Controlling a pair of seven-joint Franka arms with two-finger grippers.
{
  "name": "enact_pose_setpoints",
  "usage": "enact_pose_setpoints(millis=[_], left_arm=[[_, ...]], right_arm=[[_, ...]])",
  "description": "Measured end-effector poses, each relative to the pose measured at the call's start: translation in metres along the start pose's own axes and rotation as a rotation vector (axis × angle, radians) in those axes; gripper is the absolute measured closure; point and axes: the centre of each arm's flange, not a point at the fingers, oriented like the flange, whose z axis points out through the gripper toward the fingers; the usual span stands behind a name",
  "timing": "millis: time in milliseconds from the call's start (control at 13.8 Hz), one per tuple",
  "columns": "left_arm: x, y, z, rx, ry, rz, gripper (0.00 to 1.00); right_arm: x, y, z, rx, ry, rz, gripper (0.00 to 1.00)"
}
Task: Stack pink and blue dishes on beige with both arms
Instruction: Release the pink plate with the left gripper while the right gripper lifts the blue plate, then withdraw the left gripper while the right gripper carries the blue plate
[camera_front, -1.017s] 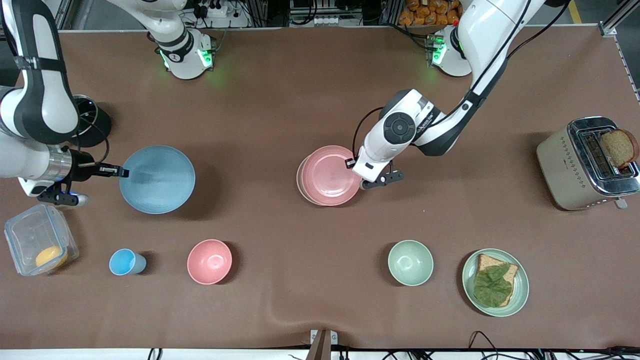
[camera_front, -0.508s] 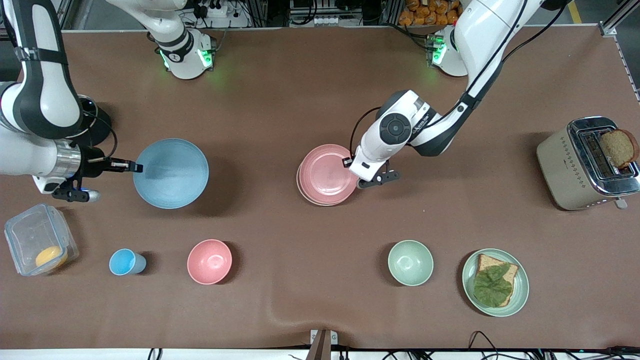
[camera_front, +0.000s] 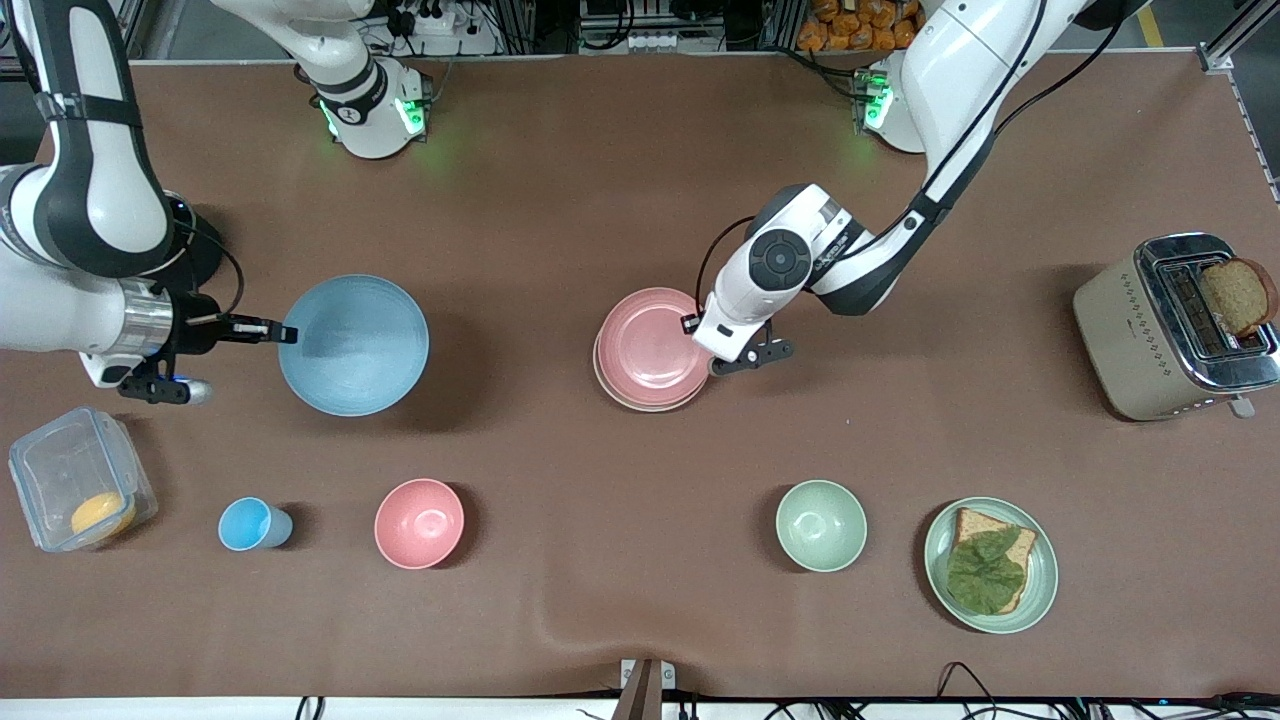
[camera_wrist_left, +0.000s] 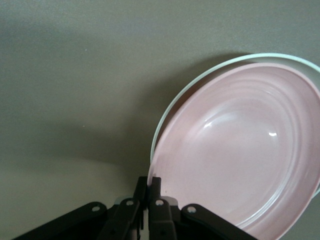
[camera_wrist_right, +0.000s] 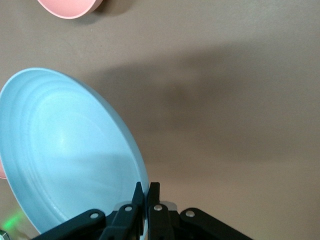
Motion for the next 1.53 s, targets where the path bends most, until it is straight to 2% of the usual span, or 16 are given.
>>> enact_pose_setpoints(millis=[218, 436, 581, 799, 944, 1162, 1307, 1525], left_arm=[[-0.002, 0.003, -0.001, -0.006, 0.004, 0.003, 0.95], [-0.001, 0.004, -0.002, -0.008, 0.005, 0.002, 0.95], [0.002, 0.006, -0.007, -0.019, 0.014, -0.023, 0.8], [0.019, 0.009, -0.03, -0.056, 0.049, -0.078, 0.48], [0.048, -0.006, -0.077, -0.076, 0.107, -0.12, 0.28], [0.087, -0.069, -0.189, -0.037, 0.22, -0.152, 0.0], [0.102, -0.123, -0.251, 0.004, 0.278, -0.174, 0.0], [0.109, -0.18, -0.306, 0.068, 0.308, -0.152, 0.0]], right_arm=[[-0.001, -0.018, 0.006, -0.008, -0.006, -0.008, 0.95], [-0.003, -0.045, 0.014, 0.017, -0.007, -0.028, 0.95], [-0.003, -0.062, 0.025, 0.022, -0.007, -0.042, 0.95], [-0.003, -0.087, 0.047, 0.037, -0.016, -0.035, 0.95], [-0.005, -0.098, 0.052, 0.034, -0.018, -0.027, 0.95], [-0.005, -0.1, 0.053, 0.034, -0.02, -0.025, 0.95], [-0.005, -0.099, 0.053, 0.034, -0.021, -0.023, 0.95], [-0.005, -0.098, 0.054, 0.034, -0.022, -0.022, 0.95]])
